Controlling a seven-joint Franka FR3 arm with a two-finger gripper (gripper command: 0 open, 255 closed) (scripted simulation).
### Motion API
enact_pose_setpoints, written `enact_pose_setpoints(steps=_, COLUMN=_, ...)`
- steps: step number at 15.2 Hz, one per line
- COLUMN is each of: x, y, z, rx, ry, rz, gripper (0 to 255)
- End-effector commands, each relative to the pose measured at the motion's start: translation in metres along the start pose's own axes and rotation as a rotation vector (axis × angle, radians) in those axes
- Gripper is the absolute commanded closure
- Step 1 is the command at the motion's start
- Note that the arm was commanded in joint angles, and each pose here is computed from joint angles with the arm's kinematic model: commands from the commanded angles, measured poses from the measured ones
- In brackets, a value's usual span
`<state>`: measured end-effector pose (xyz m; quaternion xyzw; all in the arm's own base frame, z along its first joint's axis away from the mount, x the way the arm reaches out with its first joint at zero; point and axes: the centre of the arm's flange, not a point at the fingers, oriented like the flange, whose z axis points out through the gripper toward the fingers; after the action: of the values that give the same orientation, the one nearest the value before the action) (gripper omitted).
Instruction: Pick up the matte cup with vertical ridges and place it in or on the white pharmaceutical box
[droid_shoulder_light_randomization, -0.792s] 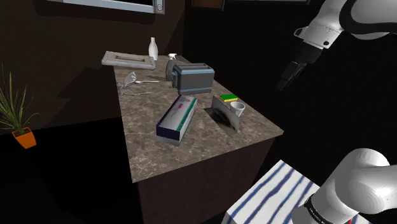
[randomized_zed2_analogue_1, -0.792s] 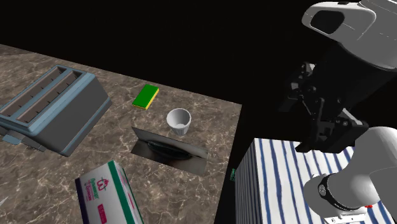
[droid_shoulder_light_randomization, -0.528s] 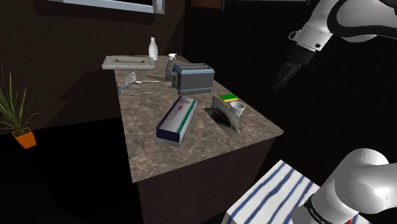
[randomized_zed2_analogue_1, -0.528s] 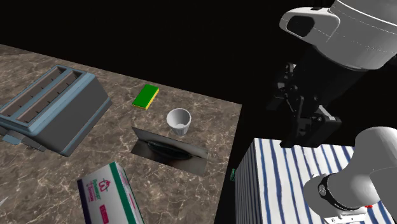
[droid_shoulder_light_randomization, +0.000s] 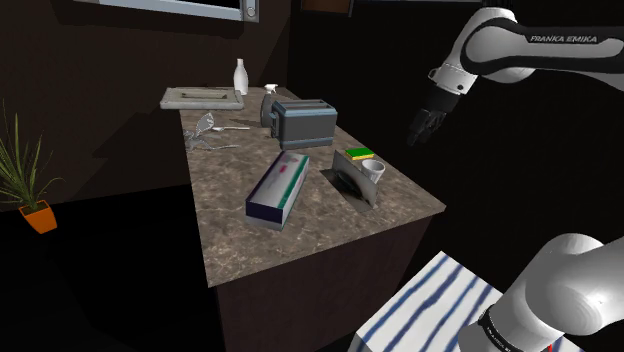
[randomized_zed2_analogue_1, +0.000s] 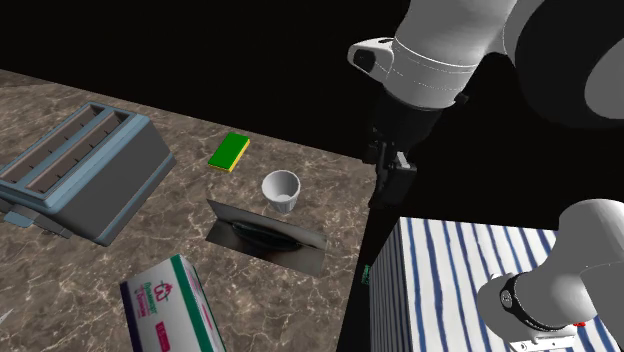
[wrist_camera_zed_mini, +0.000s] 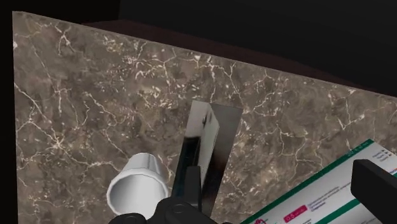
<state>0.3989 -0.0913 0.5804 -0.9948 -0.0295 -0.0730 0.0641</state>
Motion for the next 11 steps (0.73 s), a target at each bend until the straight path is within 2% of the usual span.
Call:
enact_pose_setpoints(steps=1, x=0.015, y=0.017, z=0.018, rx=0.005, ry=-0.008, rz=0.014, gripper=0)
enact_pose_setpoints(steps=11, x=0.085, y=0.105, z=0.097, rx=0.033, ry=-0.048, rz=0.084, gripper=0)
